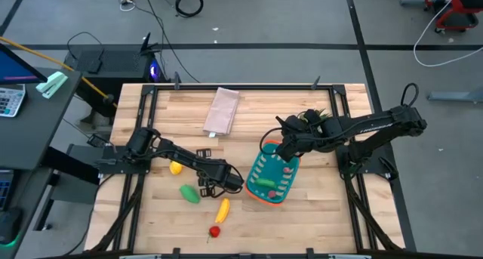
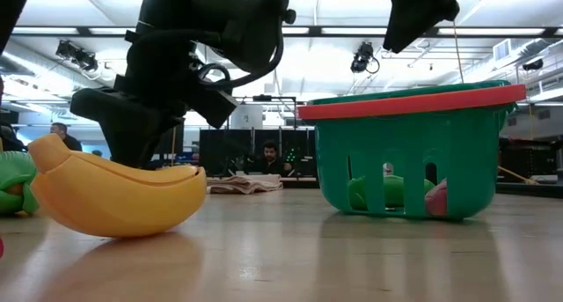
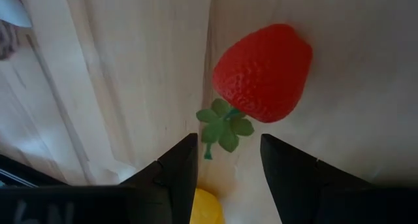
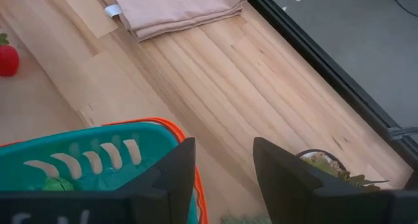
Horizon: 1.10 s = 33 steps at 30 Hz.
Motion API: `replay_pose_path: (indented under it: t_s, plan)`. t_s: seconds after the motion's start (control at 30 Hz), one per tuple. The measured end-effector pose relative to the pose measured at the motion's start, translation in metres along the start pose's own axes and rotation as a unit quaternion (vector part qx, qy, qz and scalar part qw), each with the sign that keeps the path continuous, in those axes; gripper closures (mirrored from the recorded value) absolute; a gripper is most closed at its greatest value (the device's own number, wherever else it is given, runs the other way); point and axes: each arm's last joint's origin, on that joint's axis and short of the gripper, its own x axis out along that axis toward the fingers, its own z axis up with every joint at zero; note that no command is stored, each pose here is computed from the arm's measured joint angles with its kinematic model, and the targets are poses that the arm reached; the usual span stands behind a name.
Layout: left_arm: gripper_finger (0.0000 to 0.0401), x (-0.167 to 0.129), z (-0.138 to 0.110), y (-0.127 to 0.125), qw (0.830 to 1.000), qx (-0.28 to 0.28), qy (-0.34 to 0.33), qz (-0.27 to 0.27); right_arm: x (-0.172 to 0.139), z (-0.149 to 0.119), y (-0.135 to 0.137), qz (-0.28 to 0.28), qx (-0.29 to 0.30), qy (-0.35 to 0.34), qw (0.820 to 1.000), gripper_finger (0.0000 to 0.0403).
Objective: Pick and placing Produce into tupperware
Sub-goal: Put the top red strawberry into the blue basket
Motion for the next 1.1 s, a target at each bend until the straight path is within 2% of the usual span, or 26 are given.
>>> replay_pose_path:
  t_s: [0.23,0.37,0.5,0.7,1.1]
  plan:
    - [0.0229,0.000,0.003,0.000,0.999,0.030,-0.015,-0.002,0.000,0.000,0.000,0.000,0.000,0.000,1.000,0.0240]
    - [0.0234,0.001,0.006,0.002,0.999,0.027,-0.021,-0.006,0.000,0.000,0.000,0.000,0.000,0.000,1.000,0.0240]
    - [0.0274,0.002,0.008,0.007,1.000,0.020,-0.019,-0.007,0.000,0.000,0.000,0.000,0.000,0.000,1.000,0.0240]
    - [0.0387,0.003,0.010,0.011,1.000,0.014,-0.014,-0.011,0.000,0.000,0.000,0.000,0.000,0.000,1.000,0.0240]
    - [0.0397,-0.003,0.006,0.011,1.000,0.023,0.004,-0.006,0.000,0.000,0.000,0.000,0.000,0.000,1.000,0.0240]
